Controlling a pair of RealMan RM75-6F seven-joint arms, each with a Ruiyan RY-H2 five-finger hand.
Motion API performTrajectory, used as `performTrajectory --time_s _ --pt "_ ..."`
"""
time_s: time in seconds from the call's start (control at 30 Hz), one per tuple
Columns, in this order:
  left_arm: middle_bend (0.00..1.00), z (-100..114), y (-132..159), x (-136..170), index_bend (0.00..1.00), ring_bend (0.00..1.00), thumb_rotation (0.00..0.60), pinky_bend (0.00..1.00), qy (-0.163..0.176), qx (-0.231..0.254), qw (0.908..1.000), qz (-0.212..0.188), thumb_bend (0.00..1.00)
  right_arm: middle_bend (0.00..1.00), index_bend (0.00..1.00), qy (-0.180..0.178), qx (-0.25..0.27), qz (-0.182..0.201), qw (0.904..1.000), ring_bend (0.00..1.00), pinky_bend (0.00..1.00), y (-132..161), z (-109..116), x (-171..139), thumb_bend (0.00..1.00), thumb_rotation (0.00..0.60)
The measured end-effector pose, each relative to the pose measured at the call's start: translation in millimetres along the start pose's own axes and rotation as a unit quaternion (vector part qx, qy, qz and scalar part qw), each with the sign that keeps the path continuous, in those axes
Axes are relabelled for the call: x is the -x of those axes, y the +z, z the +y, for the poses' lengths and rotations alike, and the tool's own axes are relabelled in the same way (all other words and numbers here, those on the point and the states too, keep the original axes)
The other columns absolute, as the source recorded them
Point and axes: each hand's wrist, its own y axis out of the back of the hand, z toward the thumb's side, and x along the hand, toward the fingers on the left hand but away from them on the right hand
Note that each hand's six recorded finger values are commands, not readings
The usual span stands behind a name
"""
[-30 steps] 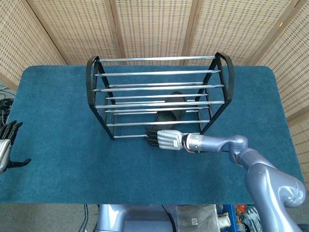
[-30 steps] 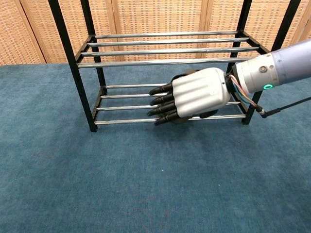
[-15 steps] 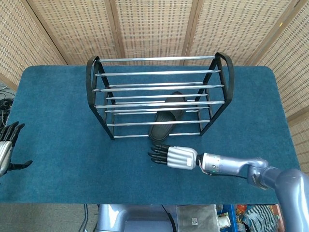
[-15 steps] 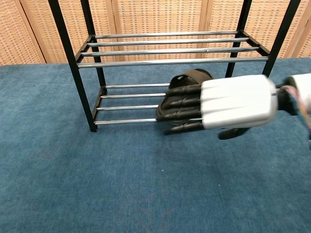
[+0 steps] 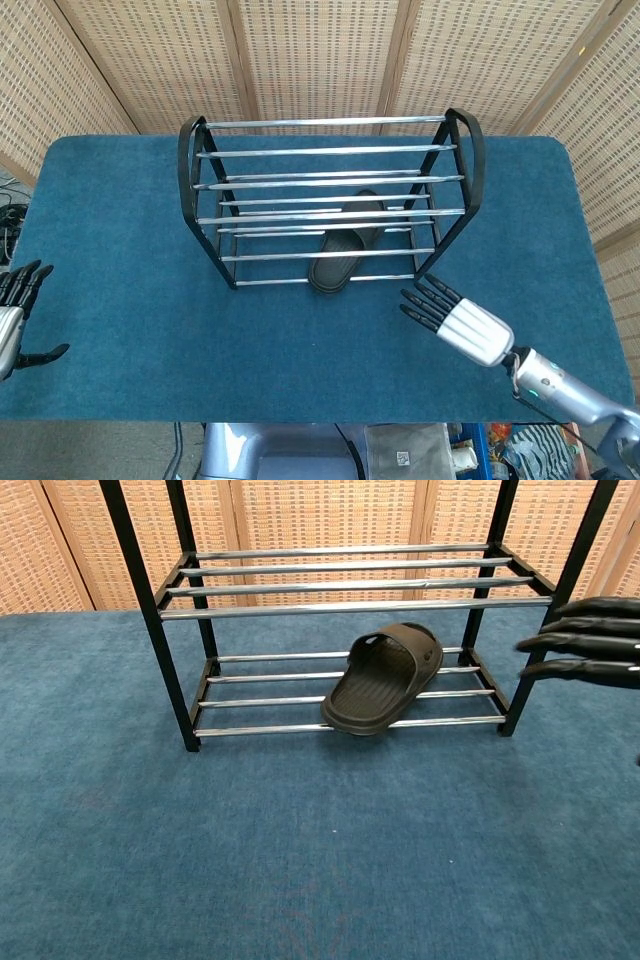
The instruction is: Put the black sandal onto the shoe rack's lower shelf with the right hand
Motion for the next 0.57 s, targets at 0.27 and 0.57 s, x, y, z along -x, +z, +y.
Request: performTrajectory --time_s 0.27,0.57 --pt "0.00 0 2 15 0.00 0.00 0.600 0.00 0.014 -0.001 0.9999 -0.007 0.11 0.00 0.00 0.027 0.143 -0.181 0.9726 0.00 0.00 1 -1 -69 0.00 0.600" --pt "0.00 -1 2 22 0.00 0.00 0.600 0.00 0.034 -0.008 0.9994 -0.009 0.11 0.00 0.00 -0.004 0.218 -0.366 0.9048 0.00 0.00 -22 0 -114 0.00 0.600"
